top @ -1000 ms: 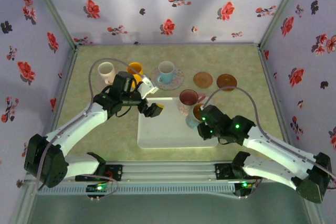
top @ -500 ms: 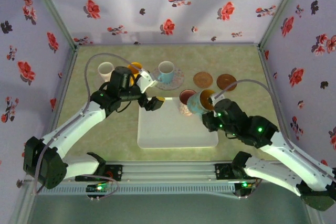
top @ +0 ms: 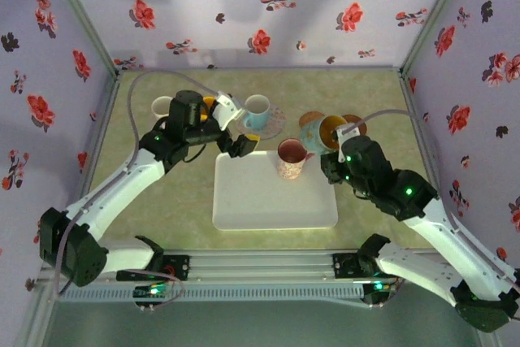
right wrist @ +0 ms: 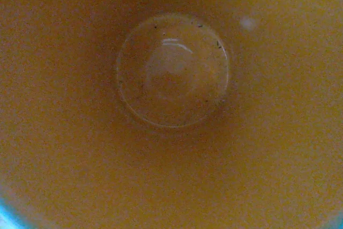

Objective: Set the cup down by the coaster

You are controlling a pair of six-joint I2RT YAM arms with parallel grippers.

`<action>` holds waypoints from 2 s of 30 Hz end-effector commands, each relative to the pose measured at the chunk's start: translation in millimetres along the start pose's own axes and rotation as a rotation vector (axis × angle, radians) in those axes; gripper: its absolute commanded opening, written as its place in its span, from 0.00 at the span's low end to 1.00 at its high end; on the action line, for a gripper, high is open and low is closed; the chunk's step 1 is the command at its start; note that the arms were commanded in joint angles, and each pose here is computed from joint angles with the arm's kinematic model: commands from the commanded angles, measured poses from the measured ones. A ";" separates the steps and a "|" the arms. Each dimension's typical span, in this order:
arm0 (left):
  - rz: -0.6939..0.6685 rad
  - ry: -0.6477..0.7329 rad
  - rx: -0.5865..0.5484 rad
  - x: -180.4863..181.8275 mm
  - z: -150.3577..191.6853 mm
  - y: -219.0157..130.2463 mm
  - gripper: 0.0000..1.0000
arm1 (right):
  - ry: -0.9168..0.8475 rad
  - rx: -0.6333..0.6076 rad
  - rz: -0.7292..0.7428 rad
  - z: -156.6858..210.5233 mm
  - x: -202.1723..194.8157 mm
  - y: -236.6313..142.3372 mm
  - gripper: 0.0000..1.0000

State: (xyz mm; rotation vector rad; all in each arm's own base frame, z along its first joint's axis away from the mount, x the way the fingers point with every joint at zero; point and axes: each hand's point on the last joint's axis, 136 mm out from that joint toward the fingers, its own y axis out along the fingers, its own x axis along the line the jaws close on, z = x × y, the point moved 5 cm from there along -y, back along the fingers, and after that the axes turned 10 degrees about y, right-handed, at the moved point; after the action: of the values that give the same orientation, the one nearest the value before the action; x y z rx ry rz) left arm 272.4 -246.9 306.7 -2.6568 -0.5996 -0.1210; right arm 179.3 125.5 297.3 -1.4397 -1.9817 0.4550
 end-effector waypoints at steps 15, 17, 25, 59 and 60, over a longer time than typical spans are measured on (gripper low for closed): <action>-0.005 -0.023 -0.045 33.1 -18.0 26.3 1.00 | 0.068 -0.111 0.047 -89.9 1.4 31.9 0.00; -0.003 -0.030 -0.040 37.1 -16.8 29.8 1.00 | 0.080 -0.096 0.046 -96.2 -0.7 38.8 0.00; -0.007 -0.066 -0.041 51.4 -12.5 46.5 1.00 | 0.097 -0.044 0.086 -116.4 -17.0 70.7 0.00; 0.048 -0.131 0.047 82.7 29.7 104.5 1.00 | 0.067 0.220 0.293 -109.9 -85.6 232.5 0.00; 0.048 -0.132 0.048 82.7 29.9 104.7 1.00 | 0.063 0.227 0.301 -107.5 -87.6 234.4 0.00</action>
State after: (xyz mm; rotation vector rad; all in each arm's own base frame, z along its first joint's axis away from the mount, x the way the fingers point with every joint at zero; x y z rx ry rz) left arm 387.9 -286.6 247.4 -2.6185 -0.5902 0.0925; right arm 414.0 114.7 179.4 -1.4816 -1.5066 0.8162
